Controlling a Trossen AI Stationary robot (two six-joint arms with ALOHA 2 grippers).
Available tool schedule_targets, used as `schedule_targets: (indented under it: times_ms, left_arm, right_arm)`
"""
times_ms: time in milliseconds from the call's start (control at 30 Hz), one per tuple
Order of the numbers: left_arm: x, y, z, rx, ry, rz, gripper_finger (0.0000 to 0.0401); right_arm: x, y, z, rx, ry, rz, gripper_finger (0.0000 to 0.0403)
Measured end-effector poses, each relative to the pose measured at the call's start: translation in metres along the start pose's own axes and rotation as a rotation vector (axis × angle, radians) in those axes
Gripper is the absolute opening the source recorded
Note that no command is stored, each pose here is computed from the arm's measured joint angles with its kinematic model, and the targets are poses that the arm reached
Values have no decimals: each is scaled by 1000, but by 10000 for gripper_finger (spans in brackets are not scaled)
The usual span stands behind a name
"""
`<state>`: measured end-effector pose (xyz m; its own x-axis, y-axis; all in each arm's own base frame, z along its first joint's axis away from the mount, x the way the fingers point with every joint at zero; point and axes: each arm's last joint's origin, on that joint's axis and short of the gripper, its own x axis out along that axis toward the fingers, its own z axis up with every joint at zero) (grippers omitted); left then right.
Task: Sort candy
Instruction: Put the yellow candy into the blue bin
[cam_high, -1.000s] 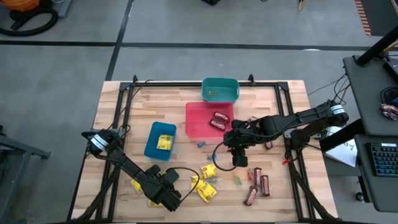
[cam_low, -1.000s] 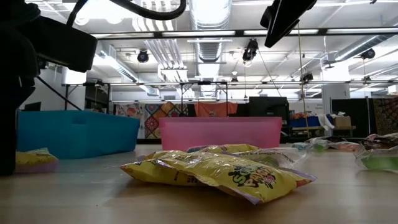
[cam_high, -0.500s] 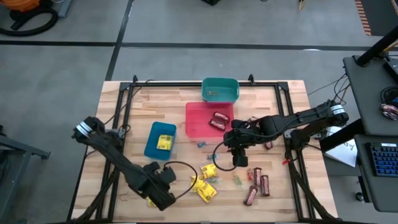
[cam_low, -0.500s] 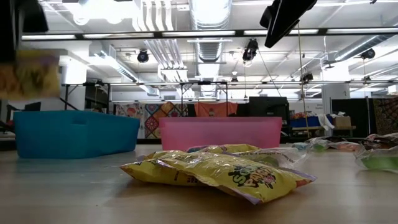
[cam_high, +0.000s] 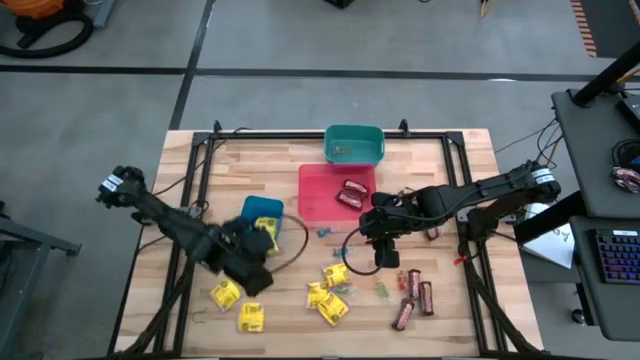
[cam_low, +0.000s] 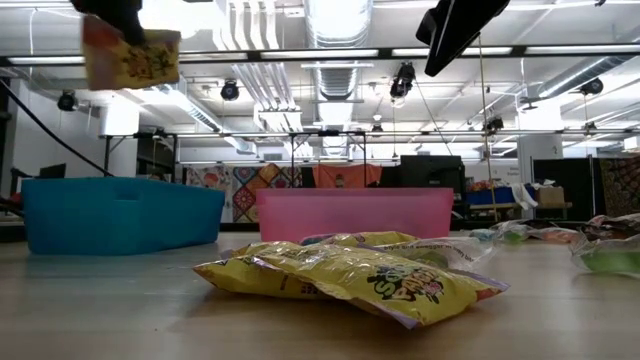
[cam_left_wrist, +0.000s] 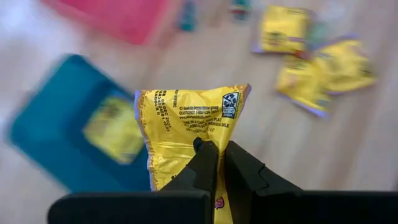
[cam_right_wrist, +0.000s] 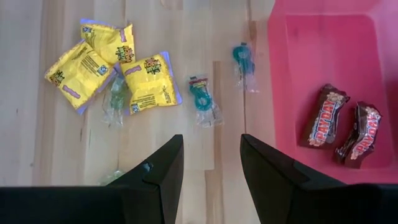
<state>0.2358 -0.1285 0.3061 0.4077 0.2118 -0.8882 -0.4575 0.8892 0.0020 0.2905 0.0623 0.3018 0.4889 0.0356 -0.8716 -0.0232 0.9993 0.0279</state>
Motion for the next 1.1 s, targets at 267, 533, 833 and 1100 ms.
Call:
schedule_targets:
  times_ms: [267, 533, 833, 1100]
  left_arm:
    - [14, 43, 32, 19, -1, 122, 0]
    - [43, 70, 31, 231, 135, 188, 0]
    - [58, 90, 10, 383, 227, 213, 0]
    - [62, 103, -9, 516, 256, 207, 0]
  right_arm:
    - [0, 0, 0, -1, -2, -8, 150]
    - [0, 0, 0, 4, -3, -8, 150]
    - [0, 0, 1, 25, -11, -7, 150]
    - [0, 0, 3, 26, -31, -4, 150]
